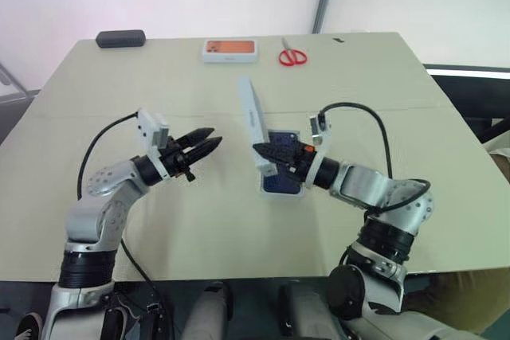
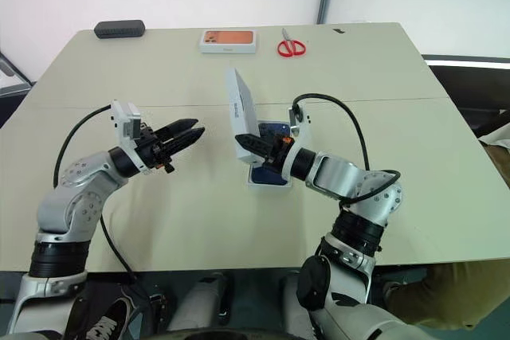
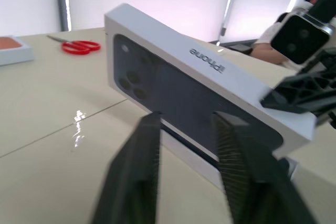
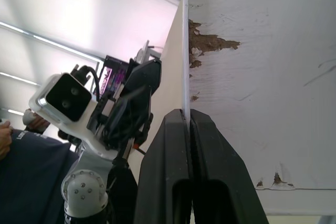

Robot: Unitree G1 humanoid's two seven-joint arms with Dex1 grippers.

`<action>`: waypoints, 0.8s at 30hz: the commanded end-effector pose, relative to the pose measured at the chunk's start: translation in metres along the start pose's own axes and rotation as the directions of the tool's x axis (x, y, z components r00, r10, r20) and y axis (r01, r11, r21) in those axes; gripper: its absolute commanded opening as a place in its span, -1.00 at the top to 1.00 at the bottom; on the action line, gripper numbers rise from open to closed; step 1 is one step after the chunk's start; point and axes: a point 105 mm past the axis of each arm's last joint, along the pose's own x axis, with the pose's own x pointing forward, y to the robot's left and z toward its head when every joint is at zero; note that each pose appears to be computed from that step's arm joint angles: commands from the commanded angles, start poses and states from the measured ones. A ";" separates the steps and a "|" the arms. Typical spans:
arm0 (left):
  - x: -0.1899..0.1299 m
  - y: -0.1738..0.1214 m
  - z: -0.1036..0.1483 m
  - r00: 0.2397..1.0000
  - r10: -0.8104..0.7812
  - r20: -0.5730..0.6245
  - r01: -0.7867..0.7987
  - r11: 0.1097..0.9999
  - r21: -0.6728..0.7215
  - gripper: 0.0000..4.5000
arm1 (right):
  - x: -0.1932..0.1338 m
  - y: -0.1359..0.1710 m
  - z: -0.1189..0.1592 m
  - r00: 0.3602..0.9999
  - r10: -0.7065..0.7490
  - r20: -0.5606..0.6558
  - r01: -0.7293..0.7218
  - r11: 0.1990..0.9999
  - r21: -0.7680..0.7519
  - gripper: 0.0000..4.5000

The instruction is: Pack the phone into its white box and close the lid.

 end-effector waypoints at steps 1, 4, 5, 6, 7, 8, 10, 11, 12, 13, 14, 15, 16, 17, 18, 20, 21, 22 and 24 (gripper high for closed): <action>-0.001 0.000 0.017 0.998 0.020 0.053 -0.023 0.998 0.054 0.99 | 0.014 0.016 -0.015 0.993 0.114 -0.019 -0.112 0.992 0.062 1.00; 0.002 -0.002 0.011 0.999 0.024 0.042 -0.027 0.998 0.058 0.99 | 0.018 0.018 -0.021 0.991 0.130 -0.040 -0.127 0.989 0.081 1.00; 0.003 -0.003 0.010 0.999 0.023 0.041 -0.025 0.998 0.057 0.99 | 0.019 0.018 -0.021 0.990 0.134 -0.043 -0.130 0.988 0.087 1.00; 0.004 -0.003 0.009 0.999 0.023 0.044 -0.025 0.998 0.057 0.99 | 0.020 0.019 -0.022 0.989 0.139 -0.045 -0.135 0.987 0.092 1.00; 0.005 -0.004 0.010 0.999 0.023 0.048 -0.026 0.998 0.058 0.99 | 0.020 0.020 -0.022 0.989 0.143 -0.047 -0.138 0.986 0.094 1.00; 0.006 -0.005 0.011 0.998 0.020 0.058 -0.023 0.998 0.052 0.99 | 0.021 0.021 -0.022 0.988 0.146 -0.051 -0.141 0.986 0.087 1.00; 0.007 -0.004 0.014 0.997 0.029 0.072 -0.033 0.998 0.047 0.99 | 0.023 0.025 -0.018 0.987 0.160 -0.030 -0.157 0.982 0.102 1.00; 0.007 -0.004 0.014 0.997 0.030 0.074 -0.034 0.998 0.049 0.99 | 0.023 0.026 -0.017 0.987 0.159 -0.029 -0.155 0.983 0.099 1.00; 0.007 -0.004 0.014 0.997 0.031 0.075 -0.035 0.998 0.051 0.99 | 0.023 0.026 -0.017 0.987 0.156 -0.030 -0.153 0.984 0.097 1.00; 0.008 -0.005 0.014 0.997 0.027 0.077 -0.031 0.998 0.046 0.99 | 0.022 0.027 -0.014 0.987 0.157 -0.019 -0.155 0.983 0.095 1.00; 0.009 -0.006 0.014 0.997 0.025 0.079 -0.028 0.999 0.043 0.99 | 0.023 0.030 -0.011 0.986 0.165 0.002 -0.164 0.981 0.100 1.00; 0.010 -0.007 0.014 0.996 0.023 0.081 -0.026 0.999 0.041 0.99 | 0.023 0.031 -0.006 0.985 0.172 0.026 -0.173 0.978 0.113 1.00; 0.011 -0.007 0.014 0.997 0.020 0.080 -0.024 0.999 0.039 0.99 | 0.022 0.032 -0.004 0.985 0.171 0.037 -0.175 0.977 0.119 1.00; 0.011 -0.007 0.013 0.997 0.020 0.077 -0.023 0.999 0.041 0.99 | 0.022 0.031 -0.005 0.986 0.164 0.028 -0.166 0.978 0.128 1.00; 0.012 -0.007 0.012 0.997 0.021 0.074 -0.024 0.999 0.041 0.99 | 0.022 0.028 -0.009 0.988 0.157 0.004 -0.156 0.978 0.140 1.00; 0.012 -0.007 0.010 0.997 0.022 0.072 -0.024 0.999 0.031 0.99 | 0.021 0.022 -0.019 0.991 0.130 -0.042 -0.123 0.982 0.142 1.00; 0.012 -0.007 0.009 0.997 0.021 0.071 -0.023 0.999 0.029 0.99 | 0.021 0.020 -0.022 0.992 0.120 -0.049 -0.111 0.983 0.145 1.00; 0.012 -0.008 0.007 0.997 0.021 0.068 -0.023 0.999 0.028 0.99 | 0.020 0.014 -0.029 0.993 0.097 -0.073 -0.085 0.984 0.154 1.00; 0.011 -0.009 0.003 0.998 0.024 0.059 -0.025 0.999 0.027 0.99 | 0.019 0.005 -0.036 0.994 0.066 -0.090 -0.050 0.984 0.169 1.00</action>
